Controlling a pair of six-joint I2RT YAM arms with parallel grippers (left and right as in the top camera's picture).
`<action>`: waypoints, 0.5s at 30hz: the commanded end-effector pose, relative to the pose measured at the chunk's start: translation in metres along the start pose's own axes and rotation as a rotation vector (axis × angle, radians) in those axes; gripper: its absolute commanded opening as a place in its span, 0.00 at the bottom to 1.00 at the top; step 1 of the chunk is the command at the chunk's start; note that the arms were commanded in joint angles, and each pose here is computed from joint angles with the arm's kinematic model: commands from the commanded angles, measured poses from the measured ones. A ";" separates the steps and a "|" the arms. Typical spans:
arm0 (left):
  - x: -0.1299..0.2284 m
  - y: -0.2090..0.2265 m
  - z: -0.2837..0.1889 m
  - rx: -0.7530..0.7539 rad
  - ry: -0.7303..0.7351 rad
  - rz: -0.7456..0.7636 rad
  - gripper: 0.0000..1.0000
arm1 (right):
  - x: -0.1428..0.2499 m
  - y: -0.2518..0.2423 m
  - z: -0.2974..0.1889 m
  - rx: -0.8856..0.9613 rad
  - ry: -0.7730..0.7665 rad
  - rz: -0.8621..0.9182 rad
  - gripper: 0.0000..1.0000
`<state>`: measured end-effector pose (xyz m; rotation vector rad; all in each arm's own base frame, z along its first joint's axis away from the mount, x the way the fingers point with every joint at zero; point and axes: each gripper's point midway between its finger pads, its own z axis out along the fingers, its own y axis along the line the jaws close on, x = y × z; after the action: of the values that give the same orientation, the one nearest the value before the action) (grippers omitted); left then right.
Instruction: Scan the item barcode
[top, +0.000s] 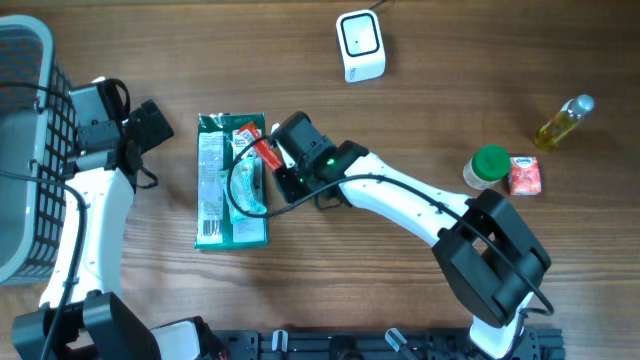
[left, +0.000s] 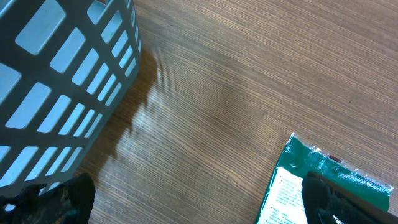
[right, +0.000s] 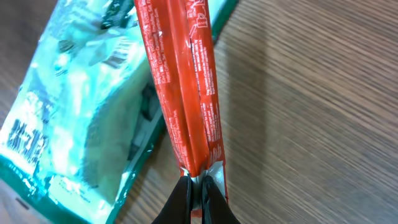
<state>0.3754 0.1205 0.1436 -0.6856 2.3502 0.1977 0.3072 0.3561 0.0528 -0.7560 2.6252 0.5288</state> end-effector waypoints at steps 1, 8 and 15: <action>-0.008 0.000 -0.005 0.005 -0.024 0.004 1.00 | 0.001 0.030 -0.012 -0.069 -0.015 -0.173 0.05; -0.008 0.000 -0.005 0.005 -0.024 0.004 1.00 | 0.007 0.047 -0.025 0.088 -0.049 -0.388 0.04; -0.008 0.000 -0.005 0.005 -0.024 0.004 1.00 | 0.024 0.048 -0.025 0.110 0.009 -0.418 0.04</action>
<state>0.3753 0.1206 0.1435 -0.6858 2.3505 0.1983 0.2510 0.3760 0.0646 -1.2282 2.4245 0.3032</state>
